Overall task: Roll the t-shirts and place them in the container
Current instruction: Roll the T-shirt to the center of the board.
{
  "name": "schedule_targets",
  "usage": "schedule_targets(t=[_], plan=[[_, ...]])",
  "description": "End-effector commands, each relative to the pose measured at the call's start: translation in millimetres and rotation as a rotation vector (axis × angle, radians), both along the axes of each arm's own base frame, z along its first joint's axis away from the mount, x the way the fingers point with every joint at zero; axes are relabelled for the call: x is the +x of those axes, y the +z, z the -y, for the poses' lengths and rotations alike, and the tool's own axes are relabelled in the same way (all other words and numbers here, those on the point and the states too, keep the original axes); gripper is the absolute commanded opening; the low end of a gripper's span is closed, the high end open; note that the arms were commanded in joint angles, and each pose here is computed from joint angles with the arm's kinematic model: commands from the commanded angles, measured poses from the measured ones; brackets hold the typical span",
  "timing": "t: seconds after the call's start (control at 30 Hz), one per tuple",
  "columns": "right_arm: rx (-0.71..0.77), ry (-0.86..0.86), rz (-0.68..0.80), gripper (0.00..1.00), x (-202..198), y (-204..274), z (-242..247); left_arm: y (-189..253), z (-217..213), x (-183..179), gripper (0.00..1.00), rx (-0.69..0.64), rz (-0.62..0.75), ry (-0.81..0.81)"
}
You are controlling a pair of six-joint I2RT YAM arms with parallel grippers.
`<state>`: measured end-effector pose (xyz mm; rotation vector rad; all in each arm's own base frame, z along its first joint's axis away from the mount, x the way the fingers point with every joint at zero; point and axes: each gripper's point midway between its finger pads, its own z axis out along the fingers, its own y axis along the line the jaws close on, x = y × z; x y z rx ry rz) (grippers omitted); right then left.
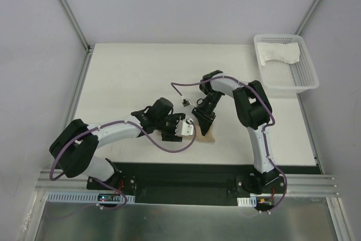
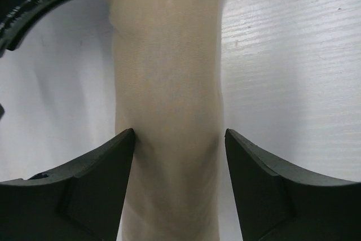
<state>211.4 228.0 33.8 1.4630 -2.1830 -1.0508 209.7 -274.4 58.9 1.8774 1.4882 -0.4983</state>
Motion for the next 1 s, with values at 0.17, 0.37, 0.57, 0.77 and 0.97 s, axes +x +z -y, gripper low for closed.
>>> schedule_targets(t=[0.17, 0.37, 0.57, 0.77, 0.97], plan=[[-0.072, 0.013, -0.002, 0.20, 3.6, -9.1, 13.2, -19.5, 6.1, 3.6, 0.51, 0.068, -0.076, 0.007], [-0.055, -0.059, 0.043, 0.34, 16.7, -7.8, 14.0, -26.4, 7.6, -1.9, 0.32, 0.154, -0.195, -0.019], [0.082, -0.265, 0.239, 0.96, 81.0, 55.8, 31.9, -25.9, 11.0, -5.6, 0.27, 0.190, -0.288, -0.029], [0.135, -0.475, 0.677, 0.96, 135.8, 137.3, 90.9, -28.1, 13.4, -4.5, 0.27, 0.220, -0.362, -0.012], [0.331, -0.833, 1.326, 0.96, 190.9, 239.1, 111.7, -26.8, 16.6, 3.8, 0.28, 0.230, -0.376, 0.016]])
